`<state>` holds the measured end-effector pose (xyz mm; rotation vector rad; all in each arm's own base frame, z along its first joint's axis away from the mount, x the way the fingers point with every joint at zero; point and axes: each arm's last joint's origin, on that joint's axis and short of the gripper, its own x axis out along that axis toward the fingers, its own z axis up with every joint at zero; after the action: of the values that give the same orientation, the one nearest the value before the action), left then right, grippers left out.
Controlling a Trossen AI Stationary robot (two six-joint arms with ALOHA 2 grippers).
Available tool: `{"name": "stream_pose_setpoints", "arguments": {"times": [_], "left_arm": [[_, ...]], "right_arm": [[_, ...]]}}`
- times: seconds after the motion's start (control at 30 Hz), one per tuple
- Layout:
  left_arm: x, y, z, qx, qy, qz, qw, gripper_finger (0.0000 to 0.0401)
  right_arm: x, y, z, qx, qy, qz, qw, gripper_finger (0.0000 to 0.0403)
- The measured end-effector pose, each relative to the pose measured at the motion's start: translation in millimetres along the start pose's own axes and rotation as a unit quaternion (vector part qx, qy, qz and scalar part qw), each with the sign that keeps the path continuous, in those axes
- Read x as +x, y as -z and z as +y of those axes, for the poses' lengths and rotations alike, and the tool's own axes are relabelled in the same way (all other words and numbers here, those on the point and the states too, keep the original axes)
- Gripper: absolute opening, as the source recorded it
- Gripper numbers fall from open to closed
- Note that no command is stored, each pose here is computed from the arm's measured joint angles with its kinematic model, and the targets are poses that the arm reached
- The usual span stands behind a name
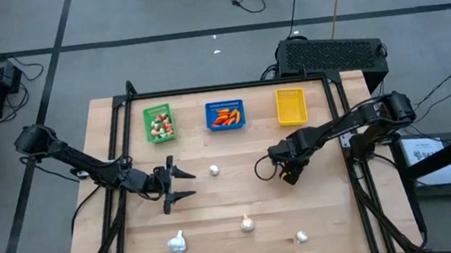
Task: Sort produce into baskets
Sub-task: Put the garlic into the yellow bin
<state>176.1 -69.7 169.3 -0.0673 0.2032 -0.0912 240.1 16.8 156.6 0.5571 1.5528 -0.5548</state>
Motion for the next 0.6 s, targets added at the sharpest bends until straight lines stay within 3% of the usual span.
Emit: {"name": "stream_pose_setpoints", "arguments": {"times": [0.13, 0.3, 0.47, 0.6], "left_arm": [[0.0, 0.0, 0.0, 0.001, -0.001, 0.0, 1.0, 0.0248], [0.0, -0.2, 0.1, 0.0, -0.002, -0.001, 1.0, 0.0248], [0.0, -0.2, 0.1, 0.0, -0.002, -0.001, 1.0, 0.0248], [0.0, -0.1, 0.2, 0.0, -0.002, -0.001, 1.0, 0.0248]], "right_arm": [[-24.8, -10.7, 1.7, -0.016, 0.021, -0.026, 0.999, 0.0116], [-56.8, -33.3, -9.4, -0.008, 0.096, -0.099, 0.99, 0.0125], [-75.8, -61.7, -35.2, 0.039, 0.118, -0.142, 0.982, 0.0127], [-73.0, -77.3, -67.4, 0.093, 0.125, -0.133, 0.979, 0.0127]]}}
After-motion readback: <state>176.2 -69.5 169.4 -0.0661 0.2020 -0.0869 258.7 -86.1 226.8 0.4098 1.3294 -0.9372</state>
